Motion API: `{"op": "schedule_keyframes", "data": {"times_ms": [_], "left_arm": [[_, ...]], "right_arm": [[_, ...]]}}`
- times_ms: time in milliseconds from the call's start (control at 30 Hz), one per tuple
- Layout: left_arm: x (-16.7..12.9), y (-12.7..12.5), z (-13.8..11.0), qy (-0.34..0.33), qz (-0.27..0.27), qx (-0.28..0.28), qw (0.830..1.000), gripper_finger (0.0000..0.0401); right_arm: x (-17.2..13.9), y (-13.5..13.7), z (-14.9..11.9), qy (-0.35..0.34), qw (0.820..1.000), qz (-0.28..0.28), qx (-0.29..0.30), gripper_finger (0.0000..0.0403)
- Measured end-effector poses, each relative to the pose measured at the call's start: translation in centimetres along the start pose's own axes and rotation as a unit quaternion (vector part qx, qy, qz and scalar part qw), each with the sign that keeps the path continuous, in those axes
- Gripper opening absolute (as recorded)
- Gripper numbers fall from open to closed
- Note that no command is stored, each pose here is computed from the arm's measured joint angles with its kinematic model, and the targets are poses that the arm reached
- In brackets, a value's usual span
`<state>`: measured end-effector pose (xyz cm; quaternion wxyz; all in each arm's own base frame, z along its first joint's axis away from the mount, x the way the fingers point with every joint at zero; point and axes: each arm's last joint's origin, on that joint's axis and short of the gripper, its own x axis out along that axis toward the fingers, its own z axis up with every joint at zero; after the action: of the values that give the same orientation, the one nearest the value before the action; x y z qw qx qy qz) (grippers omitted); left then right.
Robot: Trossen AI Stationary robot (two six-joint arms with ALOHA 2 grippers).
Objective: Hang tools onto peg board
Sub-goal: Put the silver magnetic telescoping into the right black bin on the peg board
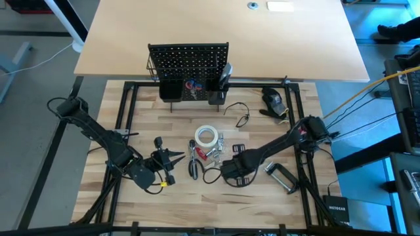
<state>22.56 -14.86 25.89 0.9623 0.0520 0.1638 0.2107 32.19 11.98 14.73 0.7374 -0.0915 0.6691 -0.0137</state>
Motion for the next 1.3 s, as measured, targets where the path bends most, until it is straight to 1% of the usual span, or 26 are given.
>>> {"op": "schedule_keyframes", "data": {"times_ms": [200, 300, 500, 567, 667, 767, 867, 1000, 1067, 1233, 1300], "left_arm": [[0.0, 0.0, 0.0, 0.000, 0.000, -0.002, 1.000, 0.0045], [0.0, 0.0, 0.0, 0.000, 0.000, -0.002, 1.000, 0.0045], [0.0, 0.0, 0.0, 0.000, 0.001, -0.002, 1.000, 0.0045], [0.0, 0.0, 0.0, 0.000, 0.000, -0.002, 1.000, 0.0045], [0.0, 0.0, 0.0, 0.000, 0.001, -0.002, 1.000, 0.0045], [0.0, 0.0, 0.0, 0.000, 0.001, -0.002, 1.000, 0.0045], [0.0, 0.0, 0.0, 0.000, 0.001, -0.002, 1.000, 0.0045], [0.0, 0.0, 0.0, 0.000, 0.000, -0.002, 1.000, 0.0045], [0.0, 0.0, 0.0, 0.000, 0.000, -0.002, 1.000, 0.0045], [0.0, -0.1, 0.0, 0.003, -0.008, -0.004, 1.000, 0.0045], [0.0, -0.1, 0.0, 0.007, -0.016, -0.007, 1.000, 0.0045]], "right_arm": [[1.7, -0.4, -1.1, -0.003, 1.000, -0.006, 0.005, 0.0076], [2.2, -0.6, -1.3, -0.003, 1.000, 0.004, 0.009, 0.0065], [2.3, -0.5, -1.3, -0.011, 1.000, 0.001, -0.004, 0.0014], [2.3, -0.5, -1.2, -0.016, 1.000, -0.008, -0.004, 0.0012], [2.1, -0.3, -1.0, -0.015, 1.000, -0.019, -0.008, 0.0020], [1.1, 0.1, -0.6, -0.019, 0.999, -0.032, -0.021, 0.0012], [0.0, 0.8, -0.3, -0.026, 0.998, -0.031, -0.043, 0.0002], [-3.1, 1.7, 0.4, -0.078, 0.995, -0.016, -0.054, 0.0002], [-3.9, 2.2, 0.3, -0.096, 0.993, -0.012, -0.060, 0.0002], [-6.0, 3.7, 0.4, -0.183, 0.981, -0.035, -0.057, 0.0001], [-6.0, 4.1, 0.3, -0.187, 0.980, -0.047, -0.057, 0.0003]]}}
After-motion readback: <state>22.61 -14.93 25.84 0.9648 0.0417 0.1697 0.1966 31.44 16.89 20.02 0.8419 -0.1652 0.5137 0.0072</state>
